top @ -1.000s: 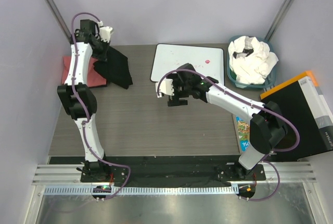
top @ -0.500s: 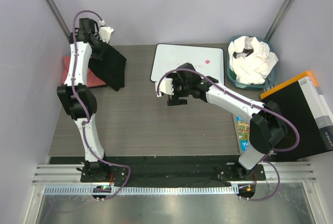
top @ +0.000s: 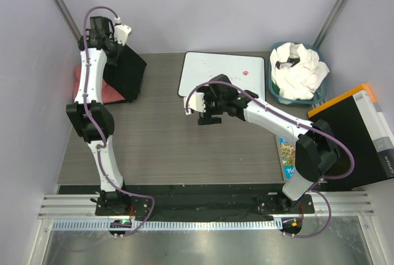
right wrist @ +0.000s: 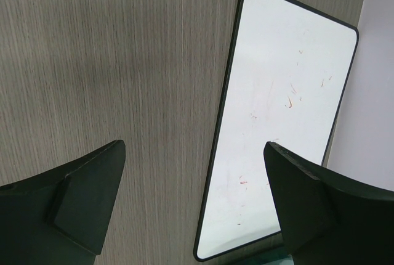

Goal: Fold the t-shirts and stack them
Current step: Put the neatly folded tshirt into the corner of the board with the left arm

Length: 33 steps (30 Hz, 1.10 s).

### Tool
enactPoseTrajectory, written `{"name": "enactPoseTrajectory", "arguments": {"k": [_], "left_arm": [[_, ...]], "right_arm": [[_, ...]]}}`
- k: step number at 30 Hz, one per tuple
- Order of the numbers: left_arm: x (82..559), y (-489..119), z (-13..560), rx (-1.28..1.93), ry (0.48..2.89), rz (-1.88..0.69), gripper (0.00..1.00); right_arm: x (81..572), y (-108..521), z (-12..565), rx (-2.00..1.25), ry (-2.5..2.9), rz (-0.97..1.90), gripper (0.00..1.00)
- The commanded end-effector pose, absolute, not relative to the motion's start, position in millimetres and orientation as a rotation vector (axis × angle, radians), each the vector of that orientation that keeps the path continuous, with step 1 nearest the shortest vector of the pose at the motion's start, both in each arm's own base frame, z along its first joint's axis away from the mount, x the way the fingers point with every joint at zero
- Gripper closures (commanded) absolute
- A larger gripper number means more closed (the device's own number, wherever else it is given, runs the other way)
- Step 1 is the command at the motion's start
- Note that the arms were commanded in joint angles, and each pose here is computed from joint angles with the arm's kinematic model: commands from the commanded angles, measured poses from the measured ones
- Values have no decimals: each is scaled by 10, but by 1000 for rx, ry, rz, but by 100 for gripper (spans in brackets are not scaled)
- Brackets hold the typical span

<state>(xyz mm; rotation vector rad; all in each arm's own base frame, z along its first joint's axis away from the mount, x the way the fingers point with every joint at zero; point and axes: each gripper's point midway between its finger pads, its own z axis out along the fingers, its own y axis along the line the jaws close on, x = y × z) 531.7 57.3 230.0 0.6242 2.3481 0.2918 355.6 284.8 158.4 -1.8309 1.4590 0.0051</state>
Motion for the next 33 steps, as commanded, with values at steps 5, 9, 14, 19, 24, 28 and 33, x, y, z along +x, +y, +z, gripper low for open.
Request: {"name": "enactPoseTrajectory", "arguments": {"k": [5, 9, 14, 19, 24, 28, 33], "left_arm": [[5274, 803, 3225, 558, 2138, 523, 100], [5219, 929, 3112, 567, 2161, 610, 100], [5241, 1062, 2979, 566, 2167, 708, 100], [5311, 1254, 2936, 534, 2152, 850, 100], [5414, 1417, 2820, 499, 2118, 984, 100], [5452, 1527, 2662, 494, 2123, 1078, 100], [5501, 1618, 2528, 497, 2133, 1145, 100]], "right_arm": [[3627, 2912, 1726, -1795, 1411, -10, 0], [3613, 2909, 1726, -1795, 1411, -8, 0], [3606, 2903, 1729, -1793, 1411, -7, 0], [3593, 2894, 1726, -1792, 1415, -6, 0], [3564, 2871, 1720, -1790, 1420, -3, 0], [3557, 2854, 1717, -1789, 1422, -8, 0], [3557, 2838, 1734, -1784, 1424, -12, 0]]}}
